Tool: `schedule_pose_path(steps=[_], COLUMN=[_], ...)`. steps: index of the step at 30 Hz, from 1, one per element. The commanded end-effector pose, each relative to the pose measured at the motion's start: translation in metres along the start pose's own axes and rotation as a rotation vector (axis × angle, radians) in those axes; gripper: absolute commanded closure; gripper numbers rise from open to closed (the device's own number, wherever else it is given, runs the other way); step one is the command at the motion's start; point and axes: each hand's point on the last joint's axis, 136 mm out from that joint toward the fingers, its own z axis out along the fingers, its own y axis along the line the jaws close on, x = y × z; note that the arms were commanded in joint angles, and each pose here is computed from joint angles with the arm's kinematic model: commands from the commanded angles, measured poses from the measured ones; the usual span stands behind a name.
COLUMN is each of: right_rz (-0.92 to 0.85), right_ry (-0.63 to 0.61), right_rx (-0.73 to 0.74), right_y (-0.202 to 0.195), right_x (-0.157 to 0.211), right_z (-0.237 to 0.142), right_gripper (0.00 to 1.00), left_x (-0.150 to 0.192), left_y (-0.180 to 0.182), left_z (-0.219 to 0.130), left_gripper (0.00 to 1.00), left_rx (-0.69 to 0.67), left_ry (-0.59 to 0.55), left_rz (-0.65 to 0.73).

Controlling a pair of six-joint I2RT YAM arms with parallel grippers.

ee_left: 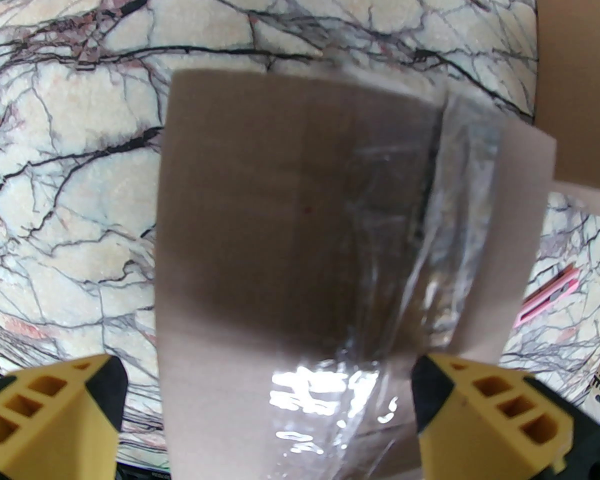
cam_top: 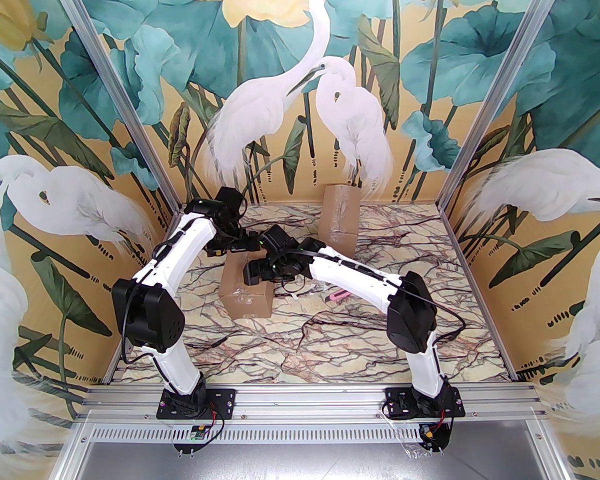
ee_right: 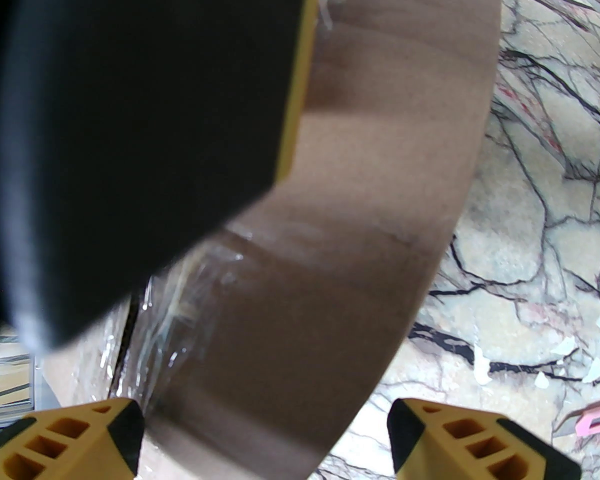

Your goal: Unpack the express box

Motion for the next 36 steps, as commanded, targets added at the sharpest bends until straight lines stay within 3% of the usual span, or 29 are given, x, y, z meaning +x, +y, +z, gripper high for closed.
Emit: schedule_pose_path(steps=[1,6,13,18,22,28,36], right_rz=[0.026,0.034,0.051,0.071,0.093,0.081,0.077], right_ry=[0.061,0.079,0.107,0.109,0.104,0.01,0.017], right_rx=[0.149,0.17,0.185,0.184,0.181,0.111,0.085], right_y=[-0.034,-0.04,-0.046,-0.05,-0.055,-0.046,-0.041], right_x=[0.017,0.021,0.024,0.025,0.024,0.014,0.014], right_z=[0.018,0.024,0.03,0.03,0.029,0.012,0.013], right_gripper=[0.12,0.13,0.13,0.14,0.14,0.15,0.16], left_x=[0.01,0.013,0.021,0.015,0.011,0.006,0.014], left_y=[0.007,0.018,0.05,0.059,0.058,0.039,0.033], left_z=[0.004,0.005,0.018,0.016,0.008,-0.017,-0.027], left_gripper=[0.0,0.01,0.0,0.03,0.09,0.04,0.02], left_rx=[-0.01,-0.066,-0.298,-0.36,-0.366,-0.239,-0.153], left_ry=[0.038,0.055,0.091,0.085,0.083,0.023,0.023], left_rz=[0.066,0.123,0.16,0.162,0.15,0.077,-0.005])
